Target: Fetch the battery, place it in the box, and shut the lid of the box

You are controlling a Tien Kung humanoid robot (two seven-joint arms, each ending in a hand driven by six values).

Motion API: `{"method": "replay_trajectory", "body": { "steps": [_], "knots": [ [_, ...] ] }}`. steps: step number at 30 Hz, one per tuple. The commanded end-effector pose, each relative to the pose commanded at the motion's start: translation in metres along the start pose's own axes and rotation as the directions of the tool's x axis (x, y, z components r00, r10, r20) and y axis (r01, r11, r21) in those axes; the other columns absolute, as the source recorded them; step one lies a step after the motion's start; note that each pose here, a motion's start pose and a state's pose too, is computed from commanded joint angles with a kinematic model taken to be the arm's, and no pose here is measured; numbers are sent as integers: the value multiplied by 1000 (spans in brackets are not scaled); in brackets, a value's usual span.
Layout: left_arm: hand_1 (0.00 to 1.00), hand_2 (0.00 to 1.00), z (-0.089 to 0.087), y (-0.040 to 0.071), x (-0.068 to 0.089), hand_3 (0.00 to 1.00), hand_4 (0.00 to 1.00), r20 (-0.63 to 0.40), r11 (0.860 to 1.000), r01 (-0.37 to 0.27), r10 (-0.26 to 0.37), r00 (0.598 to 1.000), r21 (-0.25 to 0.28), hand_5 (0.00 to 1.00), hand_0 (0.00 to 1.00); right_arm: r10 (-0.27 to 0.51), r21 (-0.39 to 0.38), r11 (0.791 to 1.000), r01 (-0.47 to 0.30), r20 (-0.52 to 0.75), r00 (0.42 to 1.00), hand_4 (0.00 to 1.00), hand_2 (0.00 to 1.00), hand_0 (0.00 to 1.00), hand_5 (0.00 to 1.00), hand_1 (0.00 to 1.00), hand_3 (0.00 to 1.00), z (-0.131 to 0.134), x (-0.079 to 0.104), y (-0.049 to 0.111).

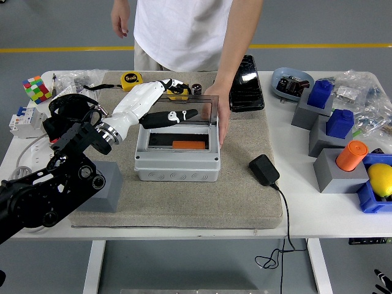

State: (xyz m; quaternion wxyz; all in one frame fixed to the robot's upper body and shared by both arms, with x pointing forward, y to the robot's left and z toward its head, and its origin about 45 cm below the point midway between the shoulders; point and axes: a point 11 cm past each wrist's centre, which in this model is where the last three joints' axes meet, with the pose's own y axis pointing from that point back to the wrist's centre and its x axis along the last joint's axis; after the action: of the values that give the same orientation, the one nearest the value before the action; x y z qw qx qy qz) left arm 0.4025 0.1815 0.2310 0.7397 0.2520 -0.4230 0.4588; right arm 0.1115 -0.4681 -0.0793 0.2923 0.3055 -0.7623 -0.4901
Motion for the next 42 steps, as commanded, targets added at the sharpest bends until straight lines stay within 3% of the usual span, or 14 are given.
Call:
{"method": "replay_trajectory", "body": {
  "steps": [8,9,16,30,37,42],
  "knots": [
    [714,716,1,18,-6,755,998,11,999,40,-39,999,-14,937,569,0,1,1000,0,-5,1000,969,676,665,475,671,560,-1,0,0],
    [695,702,1,20,-6,750,998,11,999,41,-41,999,-16,928,523,0,2,1000,0,-5,1000,969,676,665,475,671,559,-2,0,0],
    [688,696,2,37,-13,744,998,-9,997,71,-71,997,-23,924,513,0,1,1000,0,-5,1000,970,675,665,474,671,559,-1,1,0],
    [680,692,4,44,-25,742,998,-105,992,125,-125,987,-3,918,489,-2,-1,1000,2,-4,1000,970,676,665,474,671,560,0,0,0],
    [674,686,11,41,-13,739,998,-130,996,81,-85,988,-35,915,473,-2,-1,1000,2,1,1000,970,676,665,475,671,560,0,0,0],
    [683,689,14,40,3,740,998,-187,998,-4,-8,982,-66,908,485,-3,-1,1000,3,2,1000,971,675,665,475,671,560,1,0,0]
  ]
}}
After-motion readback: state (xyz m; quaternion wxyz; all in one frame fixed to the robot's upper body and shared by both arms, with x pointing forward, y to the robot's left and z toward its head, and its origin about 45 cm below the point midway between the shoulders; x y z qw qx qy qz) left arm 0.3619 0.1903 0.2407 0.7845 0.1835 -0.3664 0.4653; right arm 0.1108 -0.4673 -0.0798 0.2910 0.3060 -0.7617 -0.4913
